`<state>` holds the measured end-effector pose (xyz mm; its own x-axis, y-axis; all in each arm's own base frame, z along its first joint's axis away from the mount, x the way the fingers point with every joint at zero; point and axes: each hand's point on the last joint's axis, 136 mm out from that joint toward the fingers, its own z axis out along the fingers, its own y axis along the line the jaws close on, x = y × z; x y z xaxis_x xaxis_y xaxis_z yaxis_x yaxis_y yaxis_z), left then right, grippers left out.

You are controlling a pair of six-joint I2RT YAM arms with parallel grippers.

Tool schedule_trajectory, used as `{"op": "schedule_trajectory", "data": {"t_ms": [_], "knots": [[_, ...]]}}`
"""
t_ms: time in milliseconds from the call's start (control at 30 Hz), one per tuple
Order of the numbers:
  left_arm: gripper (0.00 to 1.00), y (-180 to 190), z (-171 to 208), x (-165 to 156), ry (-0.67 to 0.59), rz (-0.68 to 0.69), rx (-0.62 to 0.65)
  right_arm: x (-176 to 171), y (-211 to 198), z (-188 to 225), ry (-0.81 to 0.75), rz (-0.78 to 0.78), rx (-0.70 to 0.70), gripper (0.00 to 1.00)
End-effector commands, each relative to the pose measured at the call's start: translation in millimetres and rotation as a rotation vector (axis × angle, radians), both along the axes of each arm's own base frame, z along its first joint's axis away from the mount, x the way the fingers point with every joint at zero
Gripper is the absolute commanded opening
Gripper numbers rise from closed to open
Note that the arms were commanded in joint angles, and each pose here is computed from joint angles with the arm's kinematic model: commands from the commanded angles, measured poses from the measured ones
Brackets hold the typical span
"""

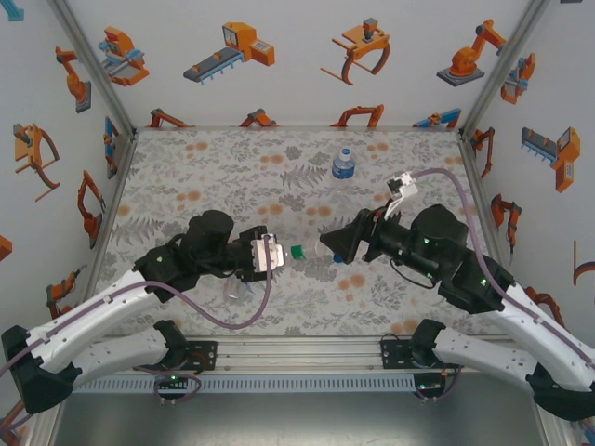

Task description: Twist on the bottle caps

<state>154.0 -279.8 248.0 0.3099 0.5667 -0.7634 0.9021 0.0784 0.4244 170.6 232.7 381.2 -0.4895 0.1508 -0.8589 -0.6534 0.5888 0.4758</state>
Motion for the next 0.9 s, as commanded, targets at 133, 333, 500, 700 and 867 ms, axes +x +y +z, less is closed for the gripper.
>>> {"op": "schedule_trajectory", "data": {"t_ms": [133, 333, 500, 700, 867], "knots": [[0.00, -1, 16, -5, 0.005, -0.011, -0.051, -50, 28, -4, -0.520, 0.499, -0.370, 0.71], [0.00, 1, 17, -5, 0.012, -0.001, -0.050, -57, 41, -13, -0.640, 0.611, -0.396, 0.68], [0.00, 1, 19, -5, 0.013, 0.002, -0.058, -51, 47, -23, -0.633, 0.600, -0.401, 0.63], [0.00, 1, 20, -6, 0.012, -0.002, -0.057, -45, 51, -25, -0.636, 0.578, -0.394, 0.57], [0.00, 1, 20, -6, 0.013, 0.000, -0.059, -40, 52, -20, -0.650, 0.551, -0.391, 0.54]]}}
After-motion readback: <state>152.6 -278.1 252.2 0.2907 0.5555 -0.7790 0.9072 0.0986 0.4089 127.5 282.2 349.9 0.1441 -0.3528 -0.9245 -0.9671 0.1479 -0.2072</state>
